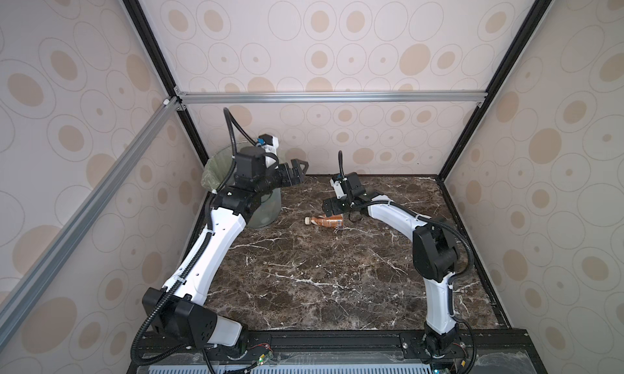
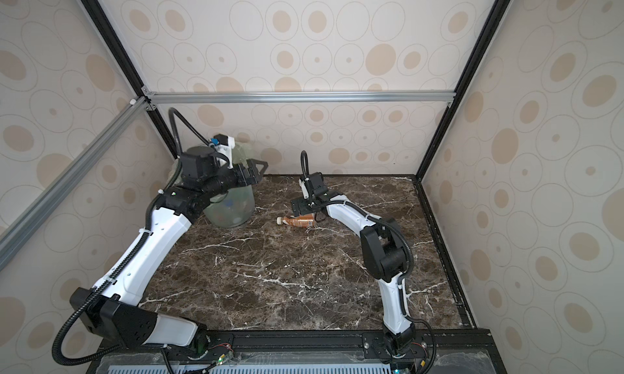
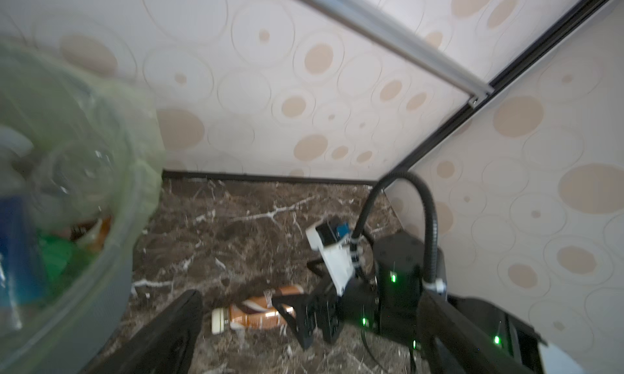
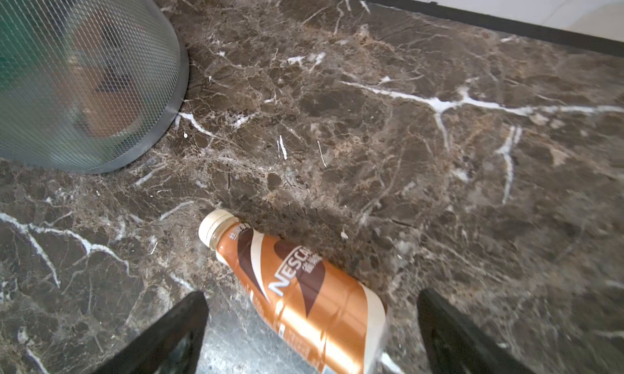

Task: Throw the plastic bottles in the bin
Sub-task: 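Grasp the orange Nescafe bottle with the right gripper while left returns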

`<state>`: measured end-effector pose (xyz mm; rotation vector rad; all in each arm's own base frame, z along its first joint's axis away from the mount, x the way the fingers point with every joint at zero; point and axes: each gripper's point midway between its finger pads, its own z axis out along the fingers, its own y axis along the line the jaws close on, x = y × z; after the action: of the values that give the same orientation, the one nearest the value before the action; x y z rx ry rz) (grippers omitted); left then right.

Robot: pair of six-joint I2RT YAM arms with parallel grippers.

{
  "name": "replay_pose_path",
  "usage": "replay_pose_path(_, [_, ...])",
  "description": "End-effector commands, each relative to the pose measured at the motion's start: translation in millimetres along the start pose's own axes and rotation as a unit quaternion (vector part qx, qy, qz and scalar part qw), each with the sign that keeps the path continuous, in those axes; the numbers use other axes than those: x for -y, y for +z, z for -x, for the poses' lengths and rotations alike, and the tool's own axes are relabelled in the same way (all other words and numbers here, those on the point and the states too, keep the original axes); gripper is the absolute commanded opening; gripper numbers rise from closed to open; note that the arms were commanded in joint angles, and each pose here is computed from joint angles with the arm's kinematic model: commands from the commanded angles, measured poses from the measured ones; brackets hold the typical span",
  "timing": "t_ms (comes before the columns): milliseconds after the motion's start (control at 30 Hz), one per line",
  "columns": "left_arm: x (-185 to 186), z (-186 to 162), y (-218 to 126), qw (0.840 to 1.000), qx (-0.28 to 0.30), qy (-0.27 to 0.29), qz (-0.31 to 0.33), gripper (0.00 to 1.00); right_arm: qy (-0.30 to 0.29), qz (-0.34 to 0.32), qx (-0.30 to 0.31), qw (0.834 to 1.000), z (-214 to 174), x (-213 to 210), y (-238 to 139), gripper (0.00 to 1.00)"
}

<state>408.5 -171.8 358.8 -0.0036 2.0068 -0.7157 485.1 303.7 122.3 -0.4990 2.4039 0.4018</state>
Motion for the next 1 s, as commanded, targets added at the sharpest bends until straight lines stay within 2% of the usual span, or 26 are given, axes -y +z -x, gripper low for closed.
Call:
replay_pose_path(0, [13, 11, -23, 0.999, 0.046, -0.006, -0.017, 0.99, -0.042, 0.03, -0.058, 0.997, -17, -7, 16, 1.0])
replay_pose_path(133, [4, -12, -25, 1.0, 0.027, -0.011, -0.007, 0.99, -0.058, 0.047, -0.091, 0.993, -35, -10, 29, 1.0])
replay_pose_path(300, [-2, -30, -20, 1.0, 0.012, -0.023, -0.01, 0.99, -0.064, 0.057, -0.118, 0.989, -57, -10, 26, 1.0])
replay_pose_path(500, [-2, -44, -12, 0.999, -0.002, -0.031, -0.019, 0.99, -0.069, 0.065, -0.143, 0.985, -82, -12, 22, 0.93])
replay_pose_path(733, [-1, -45, -12, 0.999, 0.0, -0.03, -0.018, 0.99, -0.068, 0.055, -0.148, 0.985, -90, -13, 23, 0.78])
replay_pose_path(867, [-3, -49, -9, 0.999, -0.008, -0.039, -0.017, 0.99, -0.06, 0.062, -0.134, 0.987, -82, -17, 21, 0.57])
replay_pose_path(967, [-3, -50, -6, 0.999, -0.01, -0.05, -0.018, 0.99, -0.051, 0.072, -0.122, 0.989, -73, -22, 11, 0.49])
